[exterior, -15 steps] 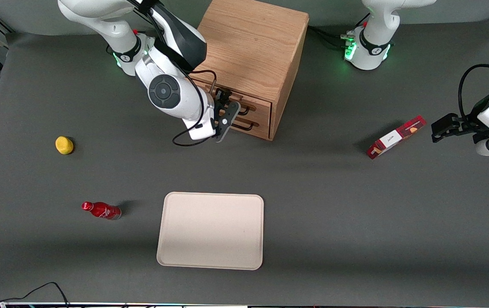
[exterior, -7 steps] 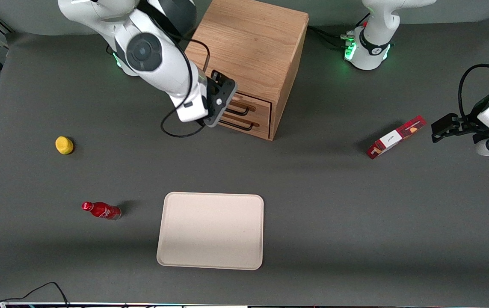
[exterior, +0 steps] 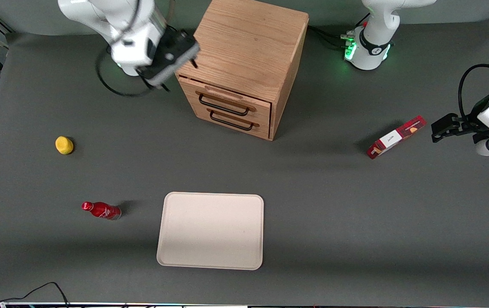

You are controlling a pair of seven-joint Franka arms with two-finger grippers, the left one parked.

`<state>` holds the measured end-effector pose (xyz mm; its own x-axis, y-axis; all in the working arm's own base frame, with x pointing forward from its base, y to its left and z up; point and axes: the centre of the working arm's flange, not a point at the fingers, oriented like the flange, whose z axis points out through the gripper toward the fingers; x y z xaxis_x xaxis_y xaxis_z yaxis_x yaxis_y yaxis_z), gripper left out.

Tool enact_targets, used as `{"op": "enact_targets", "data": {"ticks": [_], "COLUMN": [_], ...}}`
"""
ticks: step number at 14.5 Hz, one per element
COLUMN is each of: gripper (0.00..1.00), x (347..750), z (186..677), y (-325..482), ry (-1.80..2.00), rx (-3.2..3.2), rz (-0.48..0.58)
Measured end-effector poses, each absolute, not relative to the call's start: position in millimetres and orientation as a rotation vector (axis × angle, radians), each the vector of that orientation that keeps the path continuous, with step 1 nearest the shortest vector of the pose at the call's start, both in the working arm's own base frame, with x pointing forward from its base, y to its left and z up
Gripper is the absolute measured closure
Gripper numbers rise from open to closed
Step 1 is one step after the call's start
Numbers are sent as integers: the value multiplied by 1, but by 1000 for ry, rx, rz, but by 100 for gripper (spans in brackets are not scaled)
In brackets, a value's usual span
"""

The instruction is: Close top drawer

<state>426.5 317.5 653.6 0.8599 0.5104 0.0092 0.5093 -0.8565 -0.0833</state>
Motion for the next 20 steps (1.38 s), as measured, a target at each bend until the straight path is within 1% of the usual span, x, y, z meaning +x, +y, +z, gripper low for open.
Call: {"op": "enact_targets", "data": {"ticks": [2, 4, 6, 9, 12, 15, 17, 20], "gripper": [0, 0, 0, 0, 0, 0, 0, 0], "x": [417, 428, 448, 476, 497, 500, 498, 497], "z": [685, 699, 696, 671, 620, 570, 558, 558], "y": [274, 223, 176, 116, 78, 58, 47, 42], "ry": [-502, -173, 99, 320, 437, 386, 346, 333], "rx": [-3056, -3123, -3164, -3150, -3131, -3134, -3137, -3139], "rz": [-3, -38, -51, 15, 65, 104, 121, 117]}}
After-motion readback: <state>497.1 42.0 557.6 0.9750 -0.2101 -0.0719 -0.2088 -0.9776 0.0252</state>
